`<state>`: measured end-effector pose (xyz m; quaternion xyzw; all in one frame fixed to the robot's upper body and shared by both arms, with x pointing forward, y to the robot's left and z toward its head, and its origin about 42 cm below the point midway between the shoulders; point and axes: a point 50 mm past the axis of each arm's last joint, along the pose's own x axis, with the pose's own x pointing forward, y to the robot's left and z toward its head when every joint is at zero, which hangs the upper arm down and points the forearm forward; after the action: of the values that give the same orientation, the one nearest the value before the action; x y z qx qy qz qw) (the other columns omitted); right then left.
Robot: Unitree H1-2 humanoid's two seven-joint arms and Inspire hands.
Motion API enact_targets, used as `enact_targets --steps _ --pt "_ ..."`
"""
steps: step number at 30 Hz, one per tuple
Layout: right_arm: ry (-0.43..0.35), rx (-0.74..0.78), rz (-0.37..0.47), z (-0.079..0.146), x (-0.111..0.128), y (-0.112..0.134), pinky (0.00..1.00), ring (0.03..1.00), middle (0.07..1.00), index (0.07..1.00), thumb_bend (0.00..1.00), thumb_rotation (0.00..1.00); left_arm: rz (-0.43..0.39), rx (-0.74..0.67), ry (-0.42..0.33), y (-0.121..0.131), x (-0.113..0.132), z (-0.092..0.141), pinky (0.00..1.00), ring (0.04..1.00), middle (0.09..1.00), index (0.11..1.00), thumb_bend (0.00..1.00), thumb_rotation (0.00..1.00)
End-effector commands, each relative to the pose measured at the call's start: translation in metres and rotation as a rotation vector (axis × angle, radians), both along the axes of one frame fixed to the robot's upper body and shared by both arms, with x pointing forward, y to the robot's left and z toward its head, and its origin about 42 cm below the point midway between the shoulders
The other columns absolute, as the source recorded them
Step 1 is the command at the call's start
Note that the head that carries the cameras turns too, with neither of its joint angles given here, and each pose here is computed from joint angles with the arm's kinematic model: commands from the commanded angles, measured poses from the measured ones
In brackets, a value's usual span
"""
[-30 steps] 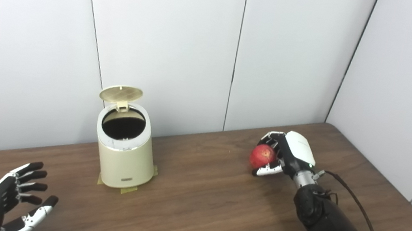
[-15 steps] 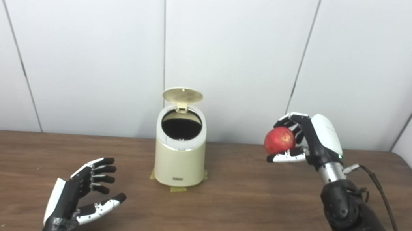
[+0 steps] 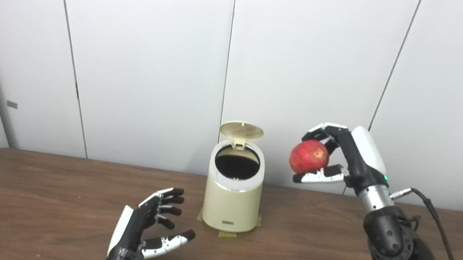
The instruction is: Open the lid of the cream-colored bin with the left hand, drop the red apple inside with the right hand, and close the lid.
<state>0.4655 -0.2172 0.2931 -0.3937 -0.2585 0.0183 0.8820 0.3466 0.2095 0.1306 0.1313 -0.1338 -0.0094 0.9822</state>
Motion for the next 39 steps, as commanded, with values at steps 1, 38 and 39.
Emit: enact_targets --steps 1,38,39 --pt "-0.081 0.018 0.009 0.036 0.004 0.009 0.28 0.375 0.464 0.545 0.51 0.00 -0.002 0.001 -0.035 -0.003 0.000 0.001 0.53 0.670 0.750 0.779 0.69 0.02" --pt "0.037 0.147 0.057 0.006 -0.001 0.086 0.28 0.366 0.463 0.546 0.51 0.00 0.002 -0.002 -0.050 -0.006 -0.002 0.009 0.54 0.674 0.756 0.779 0.68 0.04" --pt "0.038 0.147 0.057 0.005 0.000 0.087 0.28 0.366 0.463 0.546 0.51 0.00 0.001 -0.002 -0.051 -0.006 -0.002 0.009 0.54 0.674 0.754 0.779 0.68 0.04"
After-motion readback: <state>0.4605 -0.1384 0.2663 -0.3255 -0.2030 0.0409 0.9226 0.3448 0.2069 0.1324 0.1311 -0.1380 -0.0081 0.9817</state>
